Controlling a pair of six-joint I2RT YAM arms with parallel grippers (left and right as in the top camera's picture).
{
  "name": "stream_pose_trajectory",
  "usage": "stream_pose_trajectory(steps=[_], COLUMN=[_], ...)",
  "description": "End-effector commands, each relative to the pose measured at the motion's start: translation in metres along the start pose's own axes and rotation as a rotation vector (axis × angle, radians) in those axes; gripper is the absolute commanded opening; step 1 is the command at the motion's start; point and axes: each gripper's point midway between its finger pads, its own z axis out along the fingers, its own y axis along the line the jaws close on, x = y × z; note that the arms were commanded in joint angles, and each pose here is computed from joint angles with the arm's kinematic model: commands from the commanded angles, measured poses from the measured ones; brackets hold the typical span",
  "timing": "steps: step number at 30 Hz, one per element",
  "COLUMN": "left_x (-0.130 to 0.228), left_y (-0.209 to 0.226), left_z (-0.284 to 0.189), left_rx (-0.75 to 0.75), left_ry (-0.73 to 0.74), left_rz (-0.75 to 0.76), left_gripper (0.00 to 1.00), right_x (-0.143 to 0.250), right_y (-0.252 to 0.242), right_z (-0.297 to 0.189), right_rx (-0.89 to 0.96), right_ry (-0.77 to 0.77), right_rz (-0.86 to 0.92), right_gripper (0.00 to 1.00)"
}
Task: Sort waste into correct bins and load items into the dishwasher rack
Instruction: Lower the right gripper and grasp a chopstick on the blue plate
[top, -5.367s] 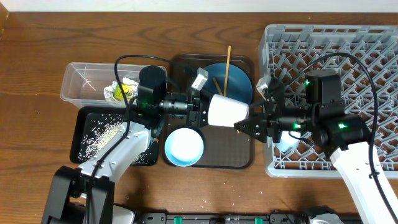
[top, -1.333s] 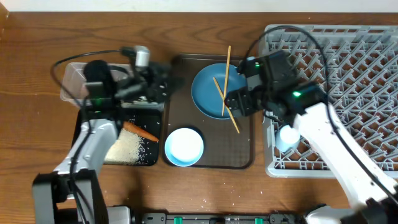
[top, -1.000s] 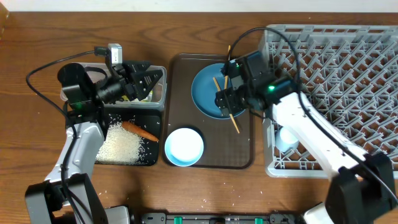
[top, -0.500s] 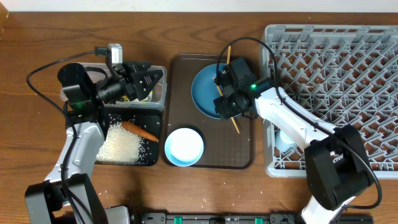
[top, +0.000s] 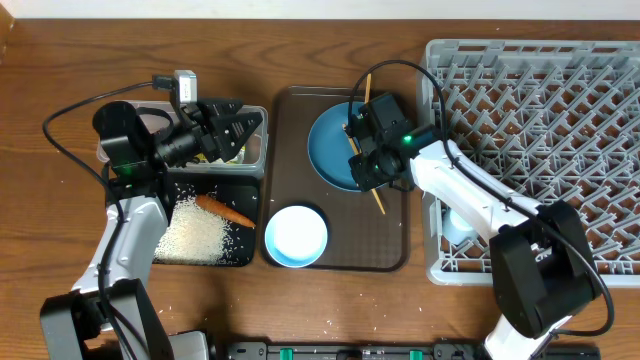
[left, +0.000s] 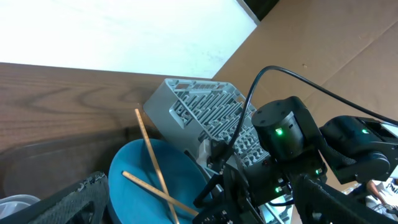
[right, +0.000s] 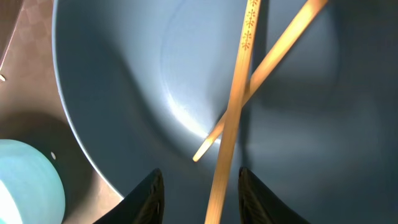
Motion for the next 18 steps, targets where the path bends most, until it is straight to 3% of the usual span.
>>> stream_pose_trajectory(steps=[1, 18], left_x=[-0.0016, -0.0017], left_y=[-0.0079, -0.0079], left_z=[-0.0013, -0.0013], left_rx=[0.02, 0.02], left_ry=[0.003, 0.003], left_rz=[0.009, 0.01], left_gripper=[0.96, 0.96], right_x=[0.0023, 0.011], right_y=[0.0008, -0.0059], right_z=[0.003, 0.0068], right_rx=[0.008, 0.04], right_ry=[0.009, 0.03], right_rz=[-0.011, -0.008], right_gripper=[0.33, 0.27])
